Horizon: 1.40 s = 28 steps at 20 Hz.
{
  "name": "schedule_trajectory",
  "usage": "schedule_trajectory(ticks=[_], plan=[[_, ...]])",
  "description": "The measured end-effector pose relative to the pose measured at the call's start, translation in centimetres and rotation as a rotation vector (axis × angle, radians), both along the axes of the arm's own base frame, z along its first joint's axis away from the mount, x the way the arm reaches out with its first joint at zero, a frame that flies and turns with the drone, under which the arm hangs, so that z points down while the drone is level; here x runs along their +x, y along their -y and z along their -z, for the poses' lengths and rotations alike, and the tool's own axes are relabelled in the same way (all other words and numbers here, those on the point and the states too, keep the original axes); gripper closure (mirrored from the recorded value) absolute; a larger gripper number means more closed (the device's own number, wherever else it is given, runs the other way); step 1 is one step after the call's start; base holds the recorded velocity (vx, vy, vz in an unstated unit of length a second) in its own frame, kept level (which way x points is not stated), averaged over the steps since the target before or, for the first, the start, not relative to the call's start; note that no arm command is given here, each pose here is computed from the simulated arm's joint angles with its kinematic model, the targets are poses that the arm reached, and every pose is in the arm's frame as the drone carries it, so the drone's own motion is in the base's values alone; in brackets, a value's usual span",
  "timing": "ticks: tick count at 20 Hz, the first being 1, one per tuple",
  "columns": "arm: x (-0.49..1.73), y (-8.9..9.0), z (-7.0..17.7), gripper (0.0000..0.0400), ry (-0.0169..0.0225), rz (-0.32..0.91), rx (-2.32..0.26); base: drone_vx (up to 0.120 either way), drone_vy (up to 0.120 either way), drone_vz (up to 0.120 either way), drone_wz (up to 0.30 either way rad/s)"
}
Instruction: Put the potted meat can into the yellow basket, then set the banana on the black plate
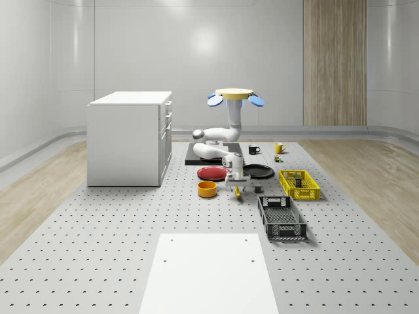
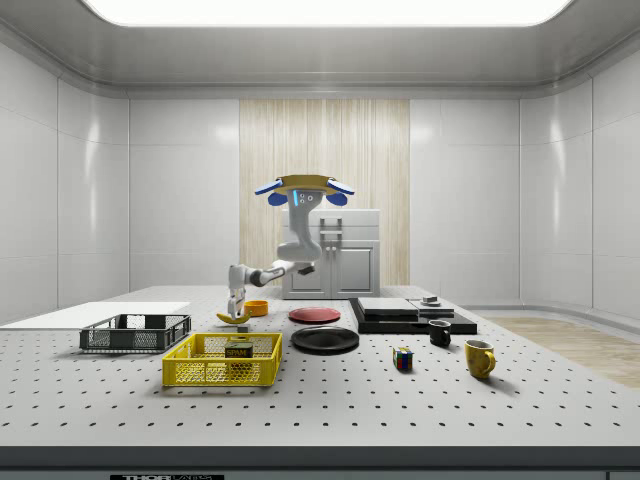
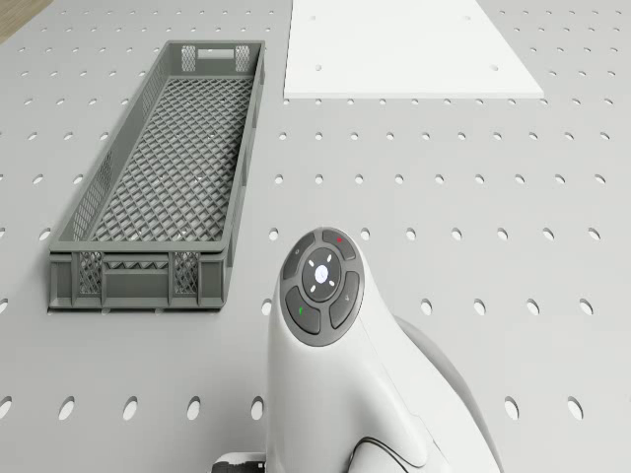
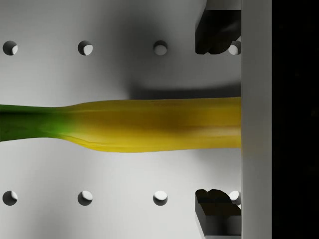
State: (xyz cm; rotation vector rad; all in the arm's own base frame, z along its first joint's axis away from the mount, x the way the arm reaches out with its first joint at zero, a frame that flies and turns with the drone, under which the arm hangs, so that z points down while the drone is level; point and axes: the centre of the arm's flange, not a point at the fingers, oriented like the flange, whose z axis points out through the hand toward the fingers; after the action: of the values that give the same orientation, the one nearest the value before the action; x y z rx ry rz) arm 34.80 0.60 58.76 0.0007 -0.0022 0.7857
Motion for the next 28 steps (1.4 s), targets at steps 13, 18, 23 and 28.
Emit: schedule_trajectory(ticks=[13, 18, 23, 28], plan=[[0.45, 0.0, -1.2, 0.0141, 0.0001, 0.0, 0.0, 0.0, 0.0, 0.0, 0.0], [0.47, 0.0, -1.3, 0.0204, -0.0005, -0.009, -0.002, 0.0, 0.0, 0.0, 0.0], [0.47, 0.0, -1.1, 0.0205, -0.0018, -0.017, -0.005, 0.0, 0.0, 0.0, 0.0], [0.48, 0.0, 0.3, 0.0205, -0.0024, -0.01, -0.006, 0.0, 0.0, 0.112, 0.0]])
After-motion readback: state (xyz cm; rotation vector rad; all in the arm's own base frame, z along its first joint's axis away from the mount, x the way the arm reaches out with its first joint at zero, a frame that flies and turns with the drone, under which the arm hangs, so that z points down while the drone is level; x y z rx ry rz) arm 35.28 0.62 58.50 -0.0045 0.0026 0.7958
